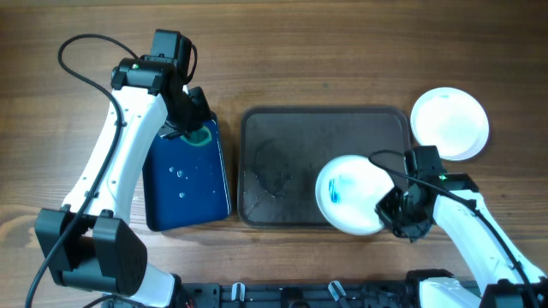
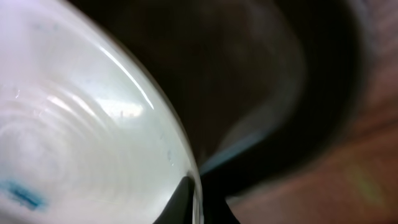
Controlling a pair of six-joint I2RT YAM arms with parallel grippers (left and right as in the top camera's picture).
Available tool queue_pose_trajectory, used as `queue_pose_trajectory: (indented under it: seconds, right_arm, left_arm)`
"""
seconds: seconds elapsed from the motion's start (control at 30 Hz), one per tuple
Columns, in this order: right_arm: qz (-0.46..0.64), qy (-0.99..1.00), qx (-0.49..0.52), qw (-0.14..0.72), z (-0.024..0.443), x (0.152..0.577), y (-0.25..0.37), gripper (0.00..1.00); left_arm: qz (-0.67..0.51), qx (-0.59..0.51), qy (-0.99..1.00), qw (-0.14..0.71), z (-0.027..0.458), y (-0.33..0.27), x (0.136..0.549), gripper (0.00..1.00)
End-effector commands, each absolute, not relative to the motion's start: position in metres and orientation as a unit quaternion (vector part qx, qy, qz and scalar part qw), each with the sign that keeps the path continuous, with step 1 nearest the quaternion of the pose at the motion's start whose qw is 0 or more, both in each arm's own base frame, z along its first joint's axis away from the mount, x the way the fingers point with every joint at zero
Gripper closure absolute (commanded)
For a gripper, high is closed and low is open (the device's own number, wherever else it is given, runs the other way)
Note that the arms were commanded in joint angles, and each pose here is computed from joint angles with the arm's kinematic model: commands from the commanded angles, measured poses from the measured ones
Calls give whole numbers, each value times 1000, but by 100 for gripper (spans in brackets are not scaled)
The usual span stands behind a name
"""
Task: Clean dirty plates on tray and stack at the side
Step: 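Grip the last stained plate's rim and drag it toward the tray center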
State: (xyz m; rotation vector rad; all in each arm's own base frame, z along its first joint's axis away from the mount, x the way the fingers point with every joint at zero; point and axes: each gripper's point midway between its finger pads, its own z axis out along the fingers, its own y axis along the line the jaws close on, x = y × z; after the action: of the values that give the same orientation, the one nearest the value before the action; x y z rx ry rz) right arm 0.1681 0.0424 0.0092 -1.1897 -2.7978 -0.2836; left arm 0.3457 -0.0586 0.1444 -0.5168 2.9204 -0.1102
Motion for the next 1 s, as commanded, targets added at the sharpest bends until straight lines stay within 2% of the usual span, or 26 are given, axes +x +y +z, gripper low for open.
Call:
queue_pose_trajectory:
  seconds: [0.0,0.23,0.43,0.6,0.73,0.97]
  right_arm:
    - [-106,-924,-366,42,0,171,47,96]
    - [-193,-941,-274,-42,11,217,68,96]
    - [-228,-937,-254,-79,20,238,76,96]
    - [-234,-938,-241,-81,20,239,78,96]
    - [-246,-941,-220,-78,19,239,83,96]
    - [-247,-941,-220,-79,18,240,83,96]
  left_arm:
    - [-30,-161,983,84,142,-58,345,96]
    - [-32,-145,985,84,142,-60,346,96]
    - [-18,-136,987,85,128,-55,345,96]
    - [-9,-144,988,62,85,-52,331,96]
    - [-1,-168,986,15,37,-49,299,96]
    - [4,-184,983,-16,-4,-46,273,96]
